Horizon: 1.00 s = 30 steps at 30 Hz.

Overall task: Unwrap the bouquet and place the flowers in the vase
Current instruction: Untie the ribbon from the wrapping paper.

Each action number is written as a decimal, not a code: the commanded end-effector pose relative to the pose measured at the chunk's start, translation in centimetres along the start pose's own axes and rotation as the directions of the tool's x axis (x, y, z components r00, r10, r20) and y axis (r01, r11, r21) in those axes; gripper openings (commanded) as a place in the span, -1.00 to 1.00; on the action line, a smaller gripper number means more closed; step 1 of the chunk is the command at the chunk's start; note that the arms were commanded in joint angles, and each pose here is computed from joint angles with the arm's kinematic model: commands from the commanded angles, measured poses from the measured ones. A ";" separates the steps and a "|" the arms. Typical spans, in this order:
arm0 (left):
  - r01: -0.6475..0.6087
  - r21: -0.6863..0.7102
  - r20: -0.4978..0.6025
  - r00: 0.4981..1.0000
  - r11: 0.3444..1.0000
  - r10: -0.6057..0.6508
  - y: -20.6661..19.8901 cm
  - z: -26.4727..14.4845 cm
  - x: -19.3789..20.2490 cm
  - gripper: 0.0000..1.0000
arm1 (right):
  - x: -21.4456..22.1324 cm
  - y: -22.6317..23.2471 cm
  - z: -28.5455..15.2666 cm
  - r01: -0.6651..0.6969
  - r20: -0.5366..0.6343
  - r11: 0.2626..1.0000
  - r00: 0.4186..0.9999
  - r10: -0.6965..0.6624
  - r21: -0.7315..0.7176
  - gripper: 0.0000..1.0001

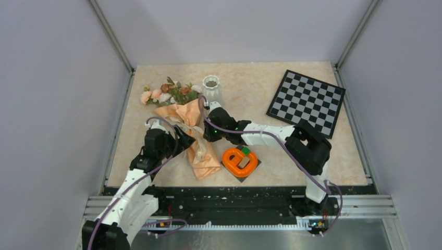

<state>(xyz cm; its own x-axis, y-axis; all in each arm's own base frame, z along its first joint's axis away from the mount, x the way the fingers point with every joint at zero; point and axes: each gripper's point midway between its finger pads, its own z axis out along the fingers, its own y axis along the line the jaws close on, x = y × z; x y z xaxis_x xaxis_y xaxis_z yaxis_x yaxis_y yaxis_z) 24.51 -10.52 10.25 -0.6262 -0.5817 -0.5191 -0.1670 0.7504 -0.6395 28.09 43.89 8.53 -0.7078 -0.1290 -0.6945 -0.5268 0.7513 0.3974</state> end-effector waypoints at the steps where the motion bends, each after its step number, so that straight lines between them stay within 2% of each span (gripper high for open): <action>1: -0.018 0.005 0.039 0.999 1.000 0.018 -0.8 -0.4 -1.2 0.97 | -3.2 0.4 -1.0 0.116 0.065 0.991 0.991 -0.120 0.066 -0.88; 4: -0.026 -0.007 0.058 0.998 1.000 0.026 -0.6 -0.6 -1.6 0.97 | -5.2 0.6 -2.1 0.180 0.092 0.979 0.978 -0.189 0.094 -0.94; 10: -0.045 -0.011 0.068 0.997 0.999 0.045 -0.7 -1.0 -1.9 0.97 | -8.4 -0.7 -4.5 0.225 0.134 0.948 0.957 -0.259 0.226 -0.90; 14: -0.061 -0.030 0.068 0.996 0.998 0.063 -0.6 -1.4 -2.2 0.97 | -9.7 -2.0 -6.9 0.232 0.155 0.920 0.944 -0.291 0.315 -0.52; 18: -0.061 -0.042 0.074 0.995 0.997 0.063 -0.5 -1.6 -2.3 0.97 | -10.7 -2.7 -9.4 0.220 0.189 0.906 0.934 -0.302 0.361 -0.24; 23: -0.043 -0.072 0.065 0.997 0.996 0.048 0.2 -1.5 -2.0 0.97 | -10.5 -2.3 -10.9 0.189 0.231 0.930 0.935 -0.268 0.314 -0.01; 30: -0.016 -0.164 0.053 0.998 0.986 0.025 2.4 -1.4 -1.3 0.96 | -6.8 -2.8 -9.4 0.063 0.190 0.980 0.977 -0.099 0.188 0.01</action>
<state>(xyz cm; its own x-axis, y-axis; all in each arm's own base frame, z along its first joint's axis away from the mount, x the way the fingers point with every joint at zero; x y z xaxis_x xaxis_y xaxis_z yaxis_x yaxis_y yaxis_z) 23.75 -8.49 10.17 -0.6106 -0.5655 -0.5545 -0.2340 0.7977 -0.5558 31.03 36.39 18.77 -0.4809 -0.1577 -0.8625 -0.4828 0.8687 0.1103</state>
